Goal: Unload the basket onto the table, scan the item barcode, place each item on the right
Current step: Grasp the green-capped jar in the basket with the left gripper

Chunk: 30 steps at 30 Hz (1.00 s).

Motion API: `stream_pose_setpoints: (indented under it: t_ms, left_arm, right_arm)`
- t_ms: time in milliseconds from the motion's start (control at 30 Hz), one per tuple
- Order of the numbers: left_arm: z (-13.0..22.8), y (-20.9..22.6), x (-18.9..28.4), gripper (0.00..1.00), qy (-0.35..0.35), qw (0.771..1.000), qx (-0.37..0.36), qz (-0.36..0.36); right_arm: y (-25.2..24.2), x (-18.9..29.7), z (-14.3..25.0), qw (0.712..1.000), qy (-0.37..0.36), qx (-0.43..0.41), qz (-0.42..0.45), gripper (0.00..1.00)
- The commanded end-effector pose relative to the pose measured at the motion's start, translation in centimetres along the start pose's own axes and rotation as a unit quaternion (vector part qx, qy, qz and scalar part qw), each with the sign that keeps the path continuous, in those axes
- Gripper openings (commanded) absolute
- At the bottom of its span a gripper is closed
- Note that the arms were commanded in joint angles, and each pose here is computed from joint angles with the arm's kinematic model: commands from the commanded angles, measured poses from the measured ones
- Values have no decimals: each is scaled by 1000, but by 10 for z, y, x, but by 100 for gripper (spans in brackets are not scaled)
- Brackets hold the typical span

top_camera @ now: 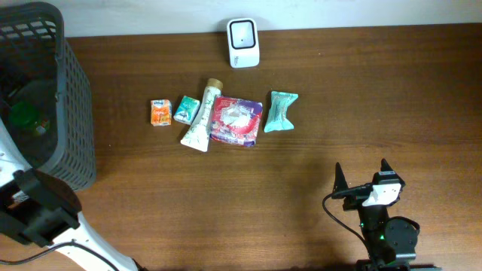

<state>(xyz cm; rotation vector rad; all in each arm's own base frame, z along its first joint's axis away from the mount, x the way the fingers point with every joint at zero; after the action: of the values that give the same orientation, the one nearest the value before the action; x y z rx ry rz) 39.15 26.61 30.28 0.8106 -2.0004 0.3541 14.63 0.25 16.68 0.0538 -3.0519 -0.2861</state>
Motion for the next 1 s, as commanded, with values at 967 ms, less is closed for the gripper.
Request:
stream_pose_setpoints:
  t_ms: [967]
  left_arm:
    - [54, 1, -144, 89, 57, 998, 33, -25]
  right_arm:
    - [0, 0, 3, 1000, 2, 0, 1, 99]
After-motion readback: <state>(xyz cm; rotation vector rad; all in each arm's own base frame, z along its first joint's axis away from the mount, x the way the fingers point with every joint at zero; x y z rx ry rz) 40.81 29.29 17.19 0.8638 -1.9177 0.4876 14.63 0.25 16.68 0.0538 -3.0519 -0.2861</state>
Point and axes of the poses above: each gripper's point midway between its finger pads, its own x axis back along the fingers, its own y axis along the line the jaws close on, z = x × y, the point moved 10 cm from there along x, back along the fingers, and after that the axes turned 11 degrees about -x, right-handed, at the moved point
